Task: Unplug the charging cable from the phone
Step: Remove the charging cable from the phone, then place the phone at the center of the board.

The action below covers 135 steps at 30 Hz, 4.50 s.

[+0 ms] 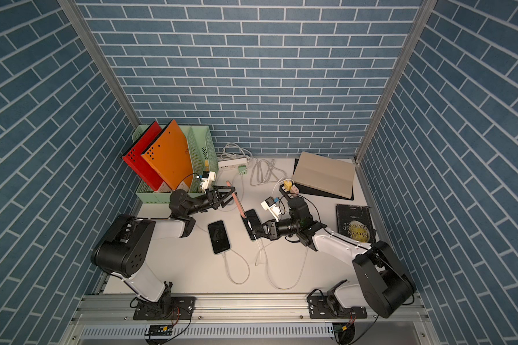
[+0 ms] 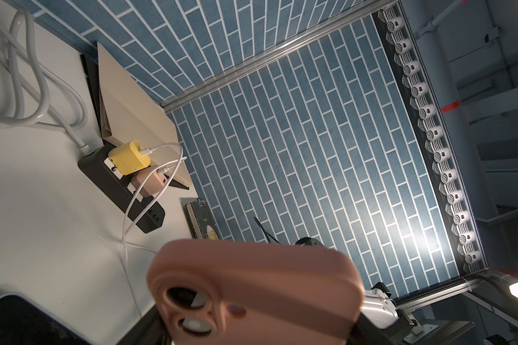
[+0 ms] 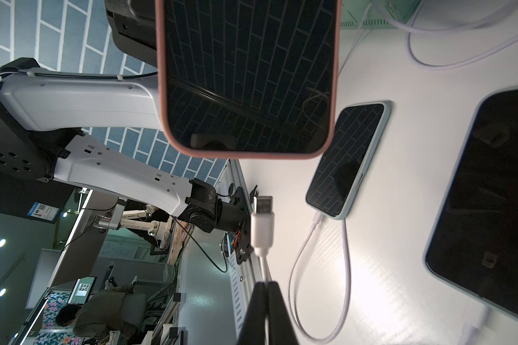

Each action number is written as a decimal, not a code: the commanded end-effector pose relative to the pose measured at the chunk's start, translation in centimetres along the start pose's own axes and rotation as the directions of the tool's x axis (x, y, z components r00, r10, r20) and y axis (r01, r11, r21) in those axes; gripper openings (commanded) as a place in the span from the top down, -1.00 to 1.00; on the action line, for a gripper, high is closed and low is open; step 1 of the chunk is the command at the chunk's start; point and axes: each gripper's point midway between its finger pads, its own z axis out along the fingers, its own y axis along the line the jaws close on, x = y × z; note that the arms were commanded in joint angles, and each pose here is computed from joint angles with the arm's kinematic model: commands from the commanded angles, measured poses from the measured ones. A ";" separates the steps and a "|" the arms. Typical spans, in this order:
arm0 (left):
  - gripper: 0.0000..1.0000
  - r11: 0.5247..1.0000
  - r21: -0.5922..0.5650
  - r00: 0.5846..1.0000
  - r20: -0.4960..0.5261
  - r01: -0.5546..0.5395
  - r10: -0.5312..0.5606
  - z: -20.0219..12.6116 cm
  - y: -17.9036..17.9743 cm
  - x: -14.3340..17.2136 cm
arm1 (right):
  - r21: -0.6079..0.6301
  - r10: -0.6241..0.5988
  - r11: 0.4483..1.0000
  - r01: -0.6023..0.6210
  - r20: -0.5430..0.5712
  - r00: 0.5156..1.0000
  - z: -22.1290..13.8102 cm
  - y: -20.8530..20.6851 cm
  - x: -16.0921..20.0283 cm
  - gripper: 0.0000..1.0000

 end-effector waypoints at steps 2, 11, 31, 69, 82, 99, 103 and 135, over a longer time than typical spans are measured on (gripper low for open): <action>0.95 0.995 0.054 0.996 0.020 -0.086 0.085 -0.1 -2.8 -0.8 | 0.145 0.001 0.989 0.000 -0.006 1.000 -0.2 -2.5 -0.4 1.00; 0.95 0.995 0.053 0.996 0.018 -0.084 0.083 -0.3 -2.7 -0.4 | 0.446 0.109 0.889 -0.105 0.018 0.994 -1.8 -9.0 -0.2 1.00; 0.92 0.995 0.052 0.997 0.017 -0.082 0.082 -0.4 -2.7 -0.3 | 0.637 0.130 0.760 -0.131 0.049 0.990 -4.0 -11.4 -2.5 0.24; 0.80 0.986 0.125 0.990 -0.067 -0.115 0.124 1.3 -5.3 1.6 | -0.108 -0.137 0.984 0.141 0.039 0.990 1.2 4.8 -10.2 -0.99; 0.80 0.985 0.128 0.989 -0.071 -0.116 0.126 1.3 -5.4 1.7 | -0.107 -0.106 0.988 0.108 0.022 0.994 2.5 3.5 -9.7 -0.96; 0.74 0.986 0.125 0.990 -0.070 -0.113 0.122 1.3 -5.1 1.8 | -0.147 -0.095 0.984 0.096 0.011 0.995 3.2 3.8 -9.0 -0.79; 0.74 0.985 0.126 0.990 -0.070 -0.114 0.123 1.2 -5.2 1.9 | -0.151 -0.093 0.984 0.092 0.004 0.996 3.5 3.7 -8.8 -0.81; -1.00 0.996 -0.042 0.996 0.045 -0.080 0.082 -2.4 -0.9 0.0 | 0.028 -0.117 0.993 0.116 0.045 0.992 2.7 1.8 -9.6 0.36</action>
